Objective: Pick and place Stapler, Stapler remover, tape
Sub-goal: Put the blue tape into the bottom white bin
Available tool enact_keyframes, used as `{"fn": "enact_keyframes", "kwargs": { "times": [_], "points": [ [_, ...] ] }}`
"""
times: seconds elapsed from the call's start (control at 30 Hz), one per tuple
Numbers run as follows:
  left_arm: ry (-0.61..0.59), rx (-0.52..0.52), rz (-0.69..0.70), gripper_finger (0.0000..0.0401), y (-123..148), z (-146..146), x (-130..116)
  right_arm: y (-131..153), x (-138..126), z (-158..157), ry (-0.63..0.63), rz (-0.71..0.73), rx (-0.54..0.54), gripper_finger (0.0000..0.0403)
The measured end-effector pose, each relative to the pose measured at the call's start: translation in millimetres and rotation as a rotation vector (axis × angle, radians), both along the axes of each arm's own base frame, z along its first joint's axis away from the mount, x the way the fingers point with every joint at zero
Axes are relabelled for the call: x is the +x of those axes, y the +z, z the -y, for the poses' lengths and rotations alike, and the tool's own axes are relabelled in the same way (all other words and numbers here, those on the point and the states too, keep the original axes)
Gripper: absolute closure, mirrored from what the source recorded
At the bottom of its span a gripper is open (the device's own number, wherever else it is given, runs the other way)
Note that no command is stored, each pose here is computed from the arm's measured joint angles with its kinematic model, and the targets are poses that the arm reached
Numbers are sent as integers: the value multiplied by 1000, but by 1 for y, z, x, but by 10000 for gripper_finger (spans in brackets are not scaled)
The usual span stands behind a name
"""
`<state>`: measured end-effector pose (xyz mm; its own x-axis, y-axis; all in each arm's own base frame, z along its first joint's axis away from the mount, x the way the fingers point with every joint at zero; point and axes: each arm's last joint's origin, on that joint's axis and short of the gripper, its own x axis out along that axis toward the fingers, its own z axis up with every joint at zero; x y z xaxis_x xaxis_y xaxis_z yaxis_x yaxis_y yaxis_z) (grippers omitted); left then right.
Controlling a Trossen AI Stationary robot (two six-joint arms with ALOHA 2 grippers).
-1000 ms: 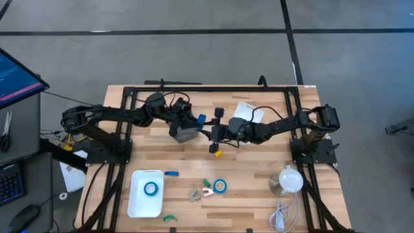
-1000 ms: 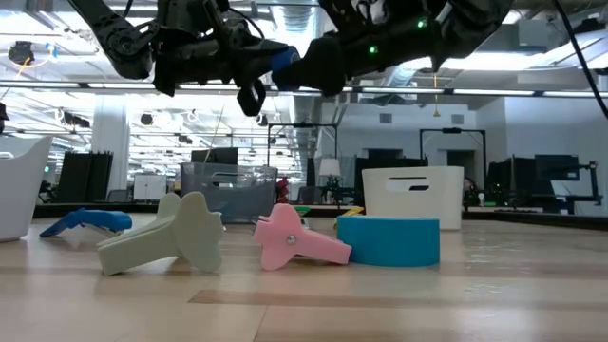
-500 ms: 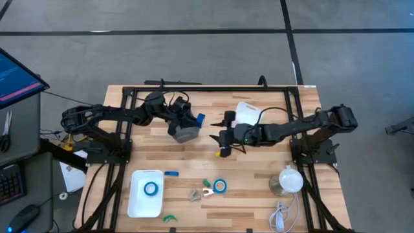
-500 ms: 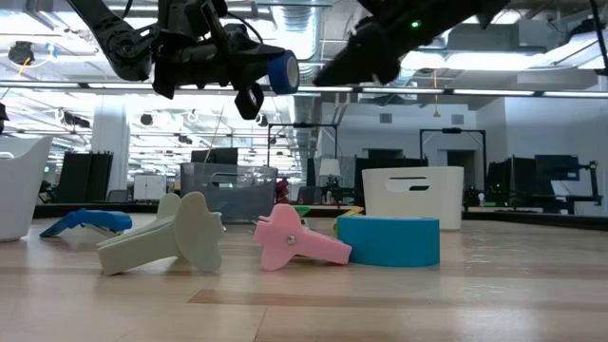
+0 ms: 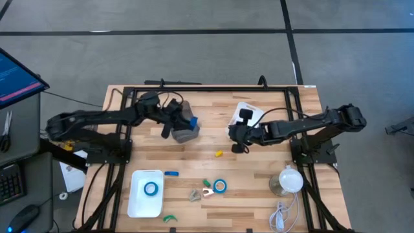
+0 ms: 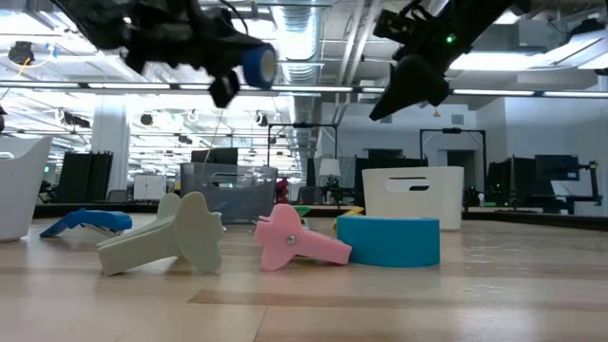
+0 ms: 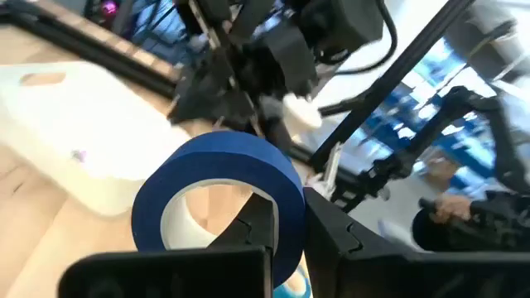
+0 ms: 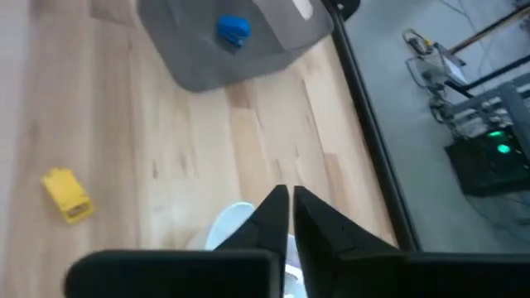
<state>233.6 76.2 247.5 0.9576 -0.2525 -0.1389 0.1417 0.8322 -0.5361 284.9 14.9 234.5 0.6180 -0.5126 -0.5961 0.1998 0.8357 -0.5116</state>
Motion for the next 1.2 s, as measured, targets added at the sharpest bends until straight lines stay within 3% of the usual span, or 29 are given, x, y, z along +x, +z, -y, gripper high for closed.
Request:
{"fn": "enact_keyframes", "kwargs": {
  "times": [0.2, 0.47, 0.93, 1.2],
  "points": [
    [47, 63, -43, 383, 27, 41, -40, 1, 1, 6, -27, 14, -9, 397],
    [105, 21, -169, 383, 33, 87, -86, 2, 2, 23, -82, 22, -14, 401],
    [-164, -13, -592, 383, -9, 154, -85, 2, 2, 29, -103, 24, -12, 402],
    [-197, -113, -751, 384, -22, 181, -89, 2, 2, 29, -102, 25, -12, 403]
  ]
}}
